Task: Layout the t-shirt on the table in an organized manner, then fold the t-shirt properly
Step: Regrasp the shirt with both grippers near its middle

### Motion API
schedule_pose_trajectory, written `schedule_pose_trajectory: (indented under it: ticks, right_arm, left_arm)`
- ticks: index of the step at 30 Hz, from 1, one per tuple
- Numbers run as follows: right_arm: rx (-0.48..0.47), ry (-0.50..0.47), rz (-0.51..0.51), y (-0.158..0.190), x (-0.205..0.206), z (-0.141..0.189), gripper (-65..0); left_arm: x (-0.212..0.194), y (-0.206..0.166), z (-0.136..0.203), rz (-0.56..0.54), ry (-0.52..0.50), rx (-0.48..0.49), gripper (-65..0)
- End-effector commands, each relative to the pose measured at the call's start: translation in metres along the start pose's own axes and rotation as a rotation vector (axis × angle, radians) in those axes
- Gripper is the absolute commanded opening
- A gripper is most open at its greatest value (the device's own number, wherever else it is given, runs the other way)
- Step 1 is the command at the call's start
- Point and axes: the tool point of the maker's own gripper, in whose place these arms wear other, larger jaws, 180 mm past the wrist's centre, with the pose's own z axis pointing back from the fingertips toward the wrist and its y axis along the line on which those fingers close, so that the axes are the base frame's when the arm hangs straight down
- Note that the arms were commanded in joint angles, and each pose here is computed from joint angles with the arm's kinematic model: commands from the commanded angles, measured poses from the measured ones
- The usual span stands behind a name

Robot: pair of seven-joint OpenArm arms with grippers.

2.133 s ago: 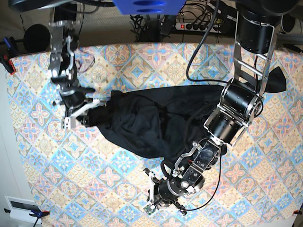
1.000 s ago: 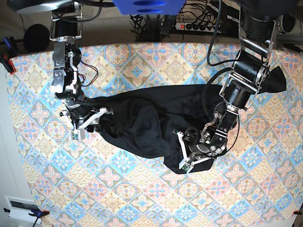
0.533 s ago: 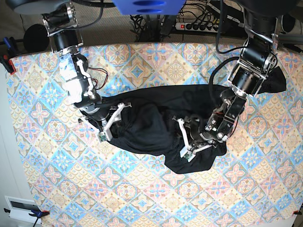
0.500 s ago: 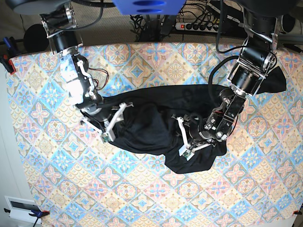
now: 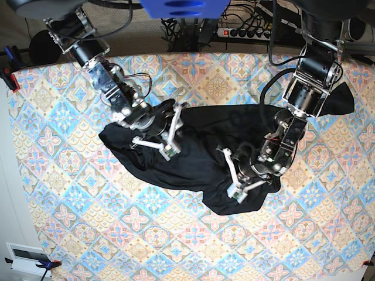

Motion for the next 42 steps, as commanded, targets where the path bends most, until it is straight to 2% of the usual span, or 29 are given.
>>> schedule_pose_trajectory:
  ticks: [1, 4, 6, 11, 13, 15, 18, 24, 26, 29, 33, 36, 42]
  right_arm:
    - [-0.037, -0.049, 0.047, -0.008, 0.017, 0.003, -42.3]
    - [-0.061, -0.038, 0.122, -0.004, 0.014, 0.001, -42.3]
    - [-0.073, -0.038, 0.134, -0.006, 0.014, 0.001, -42.4]
    - [-0.084, -0.053, 0.125, -0.010, 0.018, 0.005, -42.5]
    - [-0.104, -0.089, 0.111, -0.018, 0.030, 0.011, -42.5]
    - [-0.133, -0.165, 0.093, -0.029, 0.051, 0.024, -42.5]
    - [-0.161, -0.203, 0.048, -0.039, 0.054, 0.037, -42.5]
    - [-0.201, -0.192, -0.025, -0.052, 0.036, 0.047, -42.5]
    - [-0.214, -0.188, -0.042, -0.057, 0.031, 0.050, -42.5]
    - [-0.230, -0.180, -0.060, -0.063, 0.025, 0.052, -42.5]
    - [-0.234, -0.176, -0.066, -0.064, 0.023, 0.053, -42.5]
    - [-0.232, -0.176, -0.066, -0.064, 0.023, 0.052, -42.5]
    - [-0.236, -0.172, -0.067, -0.067, 0.023, 0.051, -42.5]
  left_arm:
    - [0.040, 0.018, 0.014, 0.033, -0.118, 0.035, -64.8]
    - [0.078, 0.046, 0.034, 0.151, -0.246, 0.072, -65.0]
    - [0.107, 0.051, 0.044, 0.179, -0.316, 0.074, -65.0]
    - [0.179, 0.036, 0.058, 0.165, -0.437, 0.037, -65.0]
    - [0.198, 0.030, 0.056, 0.176, -0.449, 0.019, -64.9]
    - [0.224, 0.025, 0.053, 0.182, -0.487, 0.011, -64.9]
    - [0.252, 0.020, 0.040, 0.109, -0.525, 0.061, -64.9]
    - [0.285, 0.013, 0.018, -0.072, -0.588, 0.158, -64.8]
    - [0.291, 0.018, 0.017, -0.106, -0.593, 0.227, -64.7]
    - [0.289, 0.038, 0.021, -0.109, -0.586, 0.369, -61.0]
    - [0.260, 0.075, 0.022, -0.077, -0.545, 0.539, -46.2]
    - [0.224, 0.094, 0.013, -0.064, -0.485, 0.561, -38.8]
    - [0.144, 0.125, 0.011, 0.005, -0.365, 0.580, -38.5]
